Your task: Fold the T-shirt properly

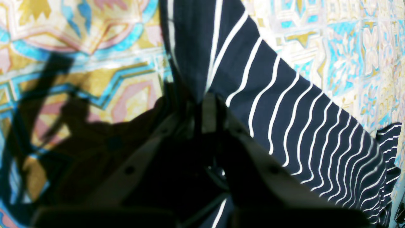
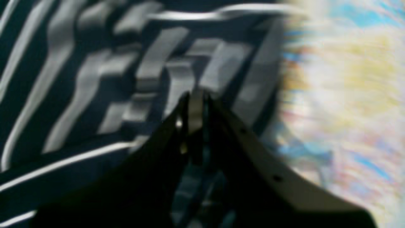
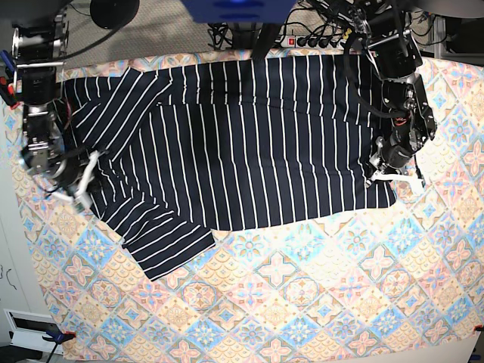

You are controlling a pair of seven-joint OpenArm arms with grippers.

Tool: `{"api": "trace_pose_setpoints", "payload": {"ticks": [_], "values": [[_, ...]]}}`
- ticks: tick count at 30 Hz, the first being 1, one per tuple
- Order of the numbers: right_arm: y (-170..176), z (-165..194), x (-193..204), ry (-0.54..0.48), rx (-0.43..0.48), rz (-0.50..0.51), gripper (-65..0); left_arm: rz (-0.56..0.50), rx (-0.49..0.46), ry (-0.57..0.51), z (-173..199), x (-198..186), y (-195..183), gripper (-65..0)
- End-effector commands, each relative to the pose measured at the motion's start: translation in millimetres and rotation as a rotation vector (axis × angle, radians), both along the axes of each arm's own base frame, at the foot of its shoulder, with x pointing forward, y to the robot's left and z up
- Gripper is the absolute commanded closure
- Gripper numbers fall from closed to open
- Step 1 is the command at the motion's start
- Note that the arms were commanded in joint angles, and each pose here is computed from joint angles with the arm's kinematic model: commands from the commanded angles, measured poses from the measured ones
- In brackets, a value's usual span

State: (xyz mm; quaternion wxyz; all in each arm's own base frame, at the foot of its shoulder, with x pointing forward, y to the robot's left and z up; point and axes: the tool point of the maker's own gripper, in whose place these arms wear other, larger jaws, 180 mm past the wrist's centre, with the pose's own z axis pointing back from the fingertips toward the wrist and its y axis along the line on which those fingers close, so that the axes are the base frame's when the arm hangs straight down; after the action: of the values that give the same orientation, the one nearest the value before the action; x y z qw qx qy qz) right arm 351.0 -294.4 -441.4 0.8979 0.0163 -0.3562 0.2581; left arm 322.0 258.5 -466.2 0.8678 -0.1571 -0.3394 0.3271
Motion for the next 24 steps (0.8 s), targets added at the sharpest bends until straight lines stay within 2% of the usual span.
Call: {"api": "trace_pose_setpoints", "payload": {"ticks": [1, 4, 6, 8, 12, 15, 21, 24], "values": [[0.7, 23.7, 23.4, -0.083, 0.017, -0.001, -3.0, 0.0, 0.021, -0.024, 9.6, 8.3, 6.0, 0.0], [-0.2, 32.1, 41.2, -0.1, 0.004, -0.003, -3.4, 0.0, 0.018, -0.024, 9.5, 8.4, 5.1, 0.0], [-6.0, 28.2, 44.9, -0.077, -0.023, -0.007, -6.4, 0.0, 0.016, -0.024, 9.2, 8.4, 4.4, 0.0], [-10.8, 24.0, 47.0, -0.057, -0.02, -0.026, -12.5, 0.0, 0.015, -0.025, 9.4, 8.5, 4.3, 0.0], [-6.4, 22.4, 53.3, -0.085, 0.038, -0.041, -26.4, 0.001, 0.013, -0.026, 9.6, 8.7, 4.1, 0.0], [-9.9, 17.1, 52.6, -0.081, 0.05, -0.068, -32.5, 0.001, 0.013, -0.023, 8.5, 7.3, 4.1, 0.0], [-10.8, 16.8, 56.2, -0.087, 0.069, -0.083, -33.4, 0.003, 0.014, -0.025, 8.6, 7.0, 5.1, 0.0], [-4.2, 17.3, 62.3, -0.093, 0.075, -0.058, -33.6, 0.003, 0.013, -0.025, 8.4, 7.0, 4.3, 0.0]]}}
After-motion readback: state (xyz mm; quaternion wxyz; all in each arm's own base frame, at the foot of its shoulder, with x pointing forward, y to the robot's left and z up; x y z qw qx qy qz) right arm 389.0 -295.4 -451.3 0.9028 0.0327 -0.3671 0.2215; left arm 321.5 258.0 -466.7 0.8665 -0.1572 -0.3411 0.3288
